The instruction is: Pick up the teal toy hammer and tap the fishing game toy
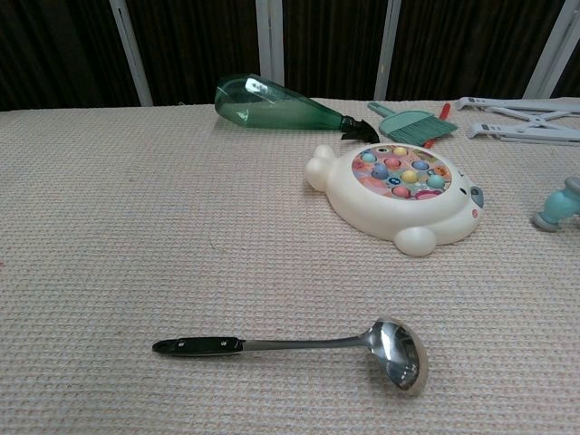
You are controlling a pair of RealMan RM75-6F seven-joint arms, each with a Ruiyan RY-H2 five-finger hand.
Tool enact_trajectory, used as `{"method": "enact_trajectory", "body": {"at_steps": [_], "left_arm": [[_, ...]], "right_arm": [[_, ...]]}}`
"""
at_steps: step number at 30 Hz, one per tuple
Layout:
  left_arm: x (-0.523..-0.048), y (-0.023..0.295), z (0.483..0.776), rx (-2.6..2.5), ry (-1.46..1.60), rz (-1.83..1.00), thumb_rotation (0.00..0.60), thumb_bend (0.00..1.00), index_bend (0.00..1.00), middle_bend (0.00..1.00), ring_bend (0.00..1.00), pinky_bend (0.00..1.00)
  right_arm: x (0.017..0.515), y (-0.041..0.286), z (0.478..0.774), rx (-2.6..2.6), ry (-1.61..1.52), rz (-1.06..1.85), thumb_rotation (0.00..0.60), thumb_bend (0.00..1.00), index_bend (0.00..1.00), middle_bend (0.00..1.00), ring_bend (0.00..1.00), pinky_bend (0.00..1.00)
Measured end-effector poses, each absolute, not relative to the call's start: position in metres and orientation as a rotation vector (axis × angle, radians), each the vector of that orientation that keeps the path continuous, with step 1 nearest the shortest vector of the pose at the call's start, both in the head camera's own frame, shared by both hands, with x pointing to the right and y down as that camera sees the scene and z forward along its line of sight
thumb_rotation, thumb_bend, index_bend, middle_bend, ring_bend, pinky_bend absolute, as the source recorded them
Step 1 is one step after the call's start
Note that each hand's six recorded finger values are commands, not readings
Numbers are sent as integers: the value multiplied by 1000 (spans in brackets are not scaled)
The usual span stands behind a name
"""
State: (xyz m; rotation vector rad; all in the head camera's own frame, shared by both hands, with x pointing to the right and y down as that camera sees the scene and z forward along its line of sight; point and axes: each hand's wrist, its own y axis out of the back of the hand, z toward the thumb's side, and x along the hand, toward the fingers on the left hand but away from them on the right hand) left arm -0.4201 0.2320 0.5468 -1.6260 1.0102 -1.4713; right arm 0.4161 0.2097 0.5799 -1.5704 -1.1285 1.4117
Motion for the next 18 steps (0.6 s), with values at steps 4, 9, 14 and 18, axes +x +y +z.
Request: {"method": "enact_trajectory", "body": {"at_steps": [4,9,14,18], "left_arm": [[-419,232,547,-1612,980,-1471,600,106,0,0,0,0],[-416,231,544,-1600,971,-1466,600,106,0,0,0,0],[-416,234,542,-1596,989,-1460,600,106,0,0,0,0],[-416,237,540,-1601,997,-1452,600,106,0,0,0,0]], "right_arm": [[413,210,582,-1594,-1105,1416,600,328,56,131,93,0],[412,210,581,-1598,-1096,1415,600,328,52,128,90,0],[414,212,578,-1583,-1103,1408,600,328,27,127,89,0],[415,211,571,-1567,-1119,1385,600,328,13,125,88,0]]}}
